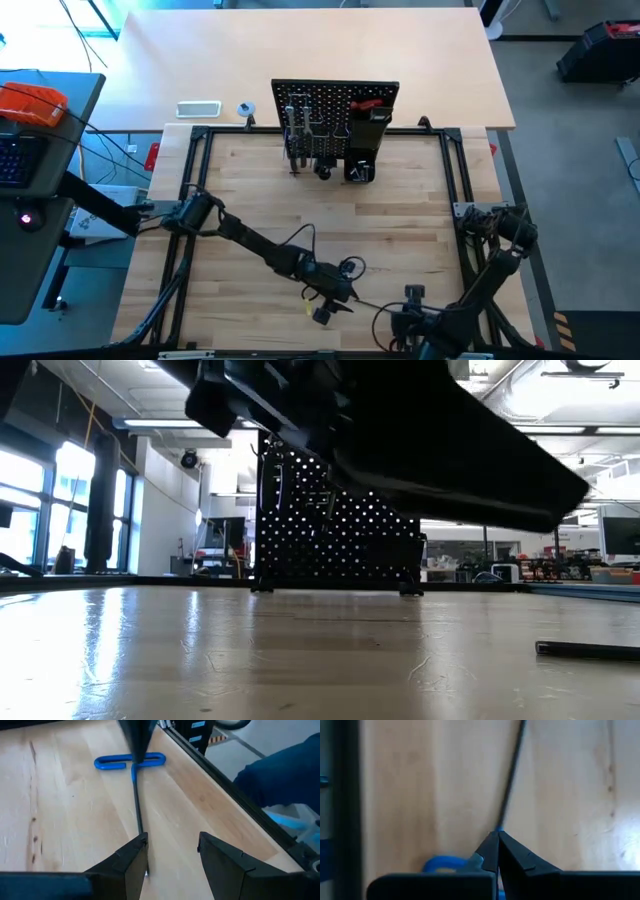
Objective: Hang tools onto peg board
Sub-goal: Hang the blue pick tool onto the peg board
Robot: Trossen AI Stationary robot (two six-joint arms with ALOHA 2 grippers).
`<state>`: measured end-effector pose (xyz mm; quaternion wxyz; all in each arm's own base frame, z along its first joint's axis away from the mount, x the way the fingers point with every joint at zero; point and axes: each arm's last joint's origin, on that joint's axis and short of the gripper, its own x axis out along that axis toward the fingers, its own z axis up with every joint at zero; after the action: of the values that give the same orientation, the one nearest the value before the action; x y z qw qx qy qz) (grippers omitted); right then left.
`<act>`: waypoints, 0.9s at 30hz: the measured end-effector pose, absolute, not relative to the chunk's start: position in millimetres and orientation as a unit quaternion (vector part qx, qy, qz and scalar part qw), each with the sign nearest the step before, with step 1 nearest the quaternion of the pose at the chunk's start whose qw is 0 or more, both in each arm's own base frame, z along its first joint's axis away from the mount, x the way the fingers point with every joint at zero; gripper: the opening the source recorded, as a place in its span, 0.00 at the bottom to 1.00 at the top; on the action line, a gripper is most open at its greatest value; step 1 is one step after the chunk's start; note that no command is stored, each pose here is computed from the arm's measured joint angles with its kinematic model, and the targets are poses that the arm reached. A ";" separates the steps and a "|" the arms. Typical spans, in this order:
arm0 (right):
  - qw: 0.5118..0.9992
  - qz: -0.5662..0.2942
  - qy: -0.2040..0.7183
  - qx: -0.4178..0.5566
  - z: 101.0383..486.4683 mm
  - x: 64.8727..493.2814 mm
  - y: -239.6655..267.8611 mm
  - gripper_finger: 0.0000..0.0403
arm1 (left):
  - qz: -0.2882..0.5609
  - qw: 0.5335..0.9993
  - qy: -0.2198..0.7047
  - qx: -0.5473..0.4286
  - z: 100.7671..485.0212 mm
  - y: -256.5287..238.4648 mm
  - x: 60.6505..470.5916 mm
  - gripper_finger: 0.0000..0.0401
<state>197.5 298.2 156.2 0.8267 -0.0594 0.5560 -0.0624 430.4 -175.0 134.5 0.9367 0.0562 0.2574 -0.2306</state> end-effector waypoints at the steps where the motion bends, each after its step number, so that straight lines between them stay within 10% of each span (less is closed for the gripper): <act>1: 0.829 -0.059 0.554 -0.053 157.0 195.5 300.4 0.01 | -0.230 0.937 0.257 0.056 134.0 -175.5 432.6 0.42; 16: 0.828 -0.084 0.554 0.008 138.6 187.1 296.2 0.29 | -0.226 0.941 0.247 0.045 130.0 -179.0 449.8 0.42; 27: 0.821 -0.077 0.565 0.037 126.2 197.3 284.3 0.06 | -0.225 0.939 0.256 0.042 123.4 -179.7 451.4 0.42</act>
<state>197.3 284.3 126.2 0.8206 0.0367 0.5651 -0.0773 451.4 -179.7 123.4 0.9390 0.0416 0.2565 -0.2254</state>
